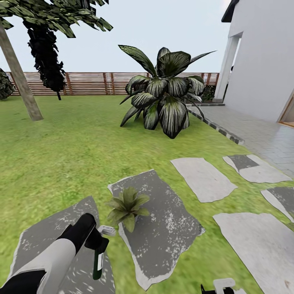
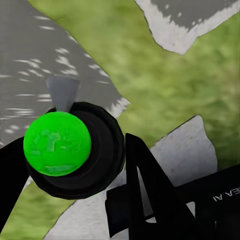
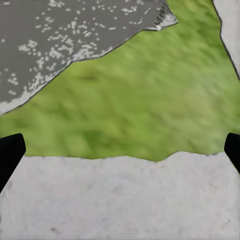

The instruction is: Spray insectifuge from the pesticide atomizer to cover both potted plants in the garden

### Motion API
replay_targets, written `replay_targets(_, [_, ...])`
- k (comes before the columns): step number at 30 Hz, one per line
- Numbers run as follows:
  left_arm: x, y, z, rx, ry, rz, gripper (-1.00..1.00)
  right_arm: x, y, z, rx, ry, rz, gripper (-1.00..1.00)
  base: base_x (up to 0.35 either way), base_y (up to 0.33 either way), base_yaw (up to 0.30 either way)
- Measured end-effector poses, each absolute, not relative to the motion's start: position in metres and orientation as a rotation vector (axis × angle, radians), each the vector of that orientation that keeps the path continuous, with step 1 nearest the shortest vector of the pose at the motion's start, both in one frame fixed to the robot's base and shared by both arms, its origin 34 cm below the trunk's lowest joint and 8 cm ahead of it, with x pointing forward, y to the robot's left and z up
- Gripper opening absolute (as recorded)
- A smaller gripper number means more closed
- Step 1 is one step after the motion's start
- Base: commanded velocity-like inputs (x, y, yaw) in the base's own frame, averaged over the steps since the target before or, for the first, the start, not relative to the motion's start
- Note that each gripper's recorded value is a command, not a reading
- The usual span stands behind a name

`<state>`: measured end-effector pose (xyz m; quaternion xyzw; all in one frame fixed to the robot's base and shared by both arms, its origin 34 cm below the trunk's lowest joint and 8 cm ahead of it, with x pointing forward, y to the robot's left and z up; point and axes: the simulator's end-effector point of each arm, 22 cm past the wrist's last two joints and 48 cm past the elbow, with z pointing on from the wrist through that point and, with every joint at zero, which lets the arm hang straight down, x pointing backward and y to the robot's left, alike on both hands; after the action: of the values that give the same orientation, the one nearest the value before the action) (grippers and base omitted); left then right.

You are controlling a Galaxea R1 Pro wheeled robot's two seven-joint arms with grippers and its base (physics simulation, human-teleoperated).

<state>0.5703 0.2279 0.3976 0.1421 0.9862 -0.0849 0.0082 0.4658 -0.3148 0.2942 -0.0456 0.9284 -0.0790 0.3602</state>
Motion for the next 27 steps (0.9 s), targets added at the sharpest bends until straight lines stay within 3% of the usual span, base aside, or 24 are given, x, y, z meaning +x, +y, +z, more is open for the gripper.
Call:
replay_targets(10, [0.5970,0.2217,0.4221,0.409,3.064,-0.275,-1.00,0.4650,-0.3145,0.2935,-0.119,2.396,-0.203,1.00,-0.007,-0.011,0.000])
replay_targets(19, [0.5975,0.2204,0.4224,0.412,3.062,-0.278,-1.00,0.4653,-0.3146,0.2939,-0.119,2.394,-0.203,1.00,0.048,-0.247,0.000])
replay_targets(27, [0.6026,0.2193,0.4267,0.410,3.053,-0.281,-1.00,0.4654,-0.3146,0.2939,-0.119,2.394,-0.203,1.00,0.087,-0.266,0.210])
